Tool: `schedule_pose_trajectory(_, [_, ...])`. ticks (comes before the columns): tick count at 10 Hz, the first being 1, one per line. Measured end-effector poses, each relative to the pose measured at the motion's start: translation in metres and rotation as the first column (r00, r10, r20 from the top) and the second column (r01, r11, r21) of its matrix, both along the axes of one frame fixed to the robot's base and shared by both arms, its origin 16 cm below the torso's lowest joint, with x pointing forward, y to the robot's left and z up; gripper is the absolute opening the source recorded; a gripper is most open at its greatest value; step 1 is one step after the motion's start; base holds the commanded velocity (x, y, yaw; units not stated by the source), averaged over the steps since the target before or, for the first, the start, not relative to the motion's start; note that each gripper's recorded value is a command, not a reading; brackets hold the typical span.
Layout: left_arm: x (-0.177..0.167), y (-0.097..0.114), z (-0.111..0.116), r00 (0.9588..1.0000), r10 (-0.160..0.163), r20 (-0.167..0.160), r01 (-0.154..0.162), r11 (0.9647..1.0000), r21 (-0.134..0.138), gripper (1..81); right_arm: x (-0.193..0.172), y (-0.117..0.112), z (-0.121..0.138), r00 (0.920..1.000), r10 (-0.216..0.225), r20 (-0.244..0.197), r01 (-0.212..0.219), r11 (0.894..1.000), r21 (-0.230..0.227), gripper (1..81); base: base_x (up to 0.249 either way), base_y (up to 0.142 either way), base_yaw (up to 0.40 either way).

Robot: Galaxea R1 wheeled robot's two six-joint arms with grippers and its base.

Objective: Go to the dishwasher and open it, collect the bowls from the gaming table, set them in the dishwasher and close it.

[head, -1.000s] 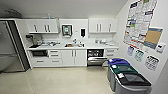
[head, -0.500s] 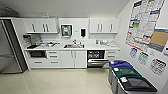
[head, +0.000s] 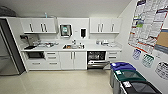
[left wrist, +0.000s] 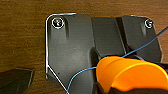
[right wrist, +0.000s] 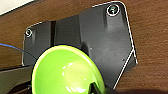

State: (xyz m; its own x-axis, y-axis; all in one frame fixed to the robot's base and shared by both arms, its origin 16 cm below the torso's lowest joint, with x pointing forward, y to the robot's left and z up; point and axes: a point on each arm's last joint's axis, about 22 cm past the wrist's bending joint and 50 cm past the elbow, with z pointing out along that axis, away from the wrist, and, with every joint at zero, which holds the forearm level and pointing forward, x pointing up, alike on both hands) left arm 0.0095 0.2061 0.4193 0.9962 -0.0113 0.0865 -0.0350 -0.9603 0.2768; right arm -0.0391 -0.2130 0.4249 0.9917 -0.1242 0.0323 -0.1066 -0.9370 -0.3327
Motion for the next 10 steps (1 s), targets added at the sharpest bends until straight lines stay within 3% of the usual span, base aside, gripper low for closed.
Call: schedule_pose_trajectory(10, [0.0030,-0.0084,0.0008,1.0000,0.002,0.009,-0.002,0.9999,-0.012,1.0,-0.0014,-0.0053,-0.0005,1.0000,0.000,-0.003,0.000,1.000,-0.008,1.0,0.191,0.000,0.000])
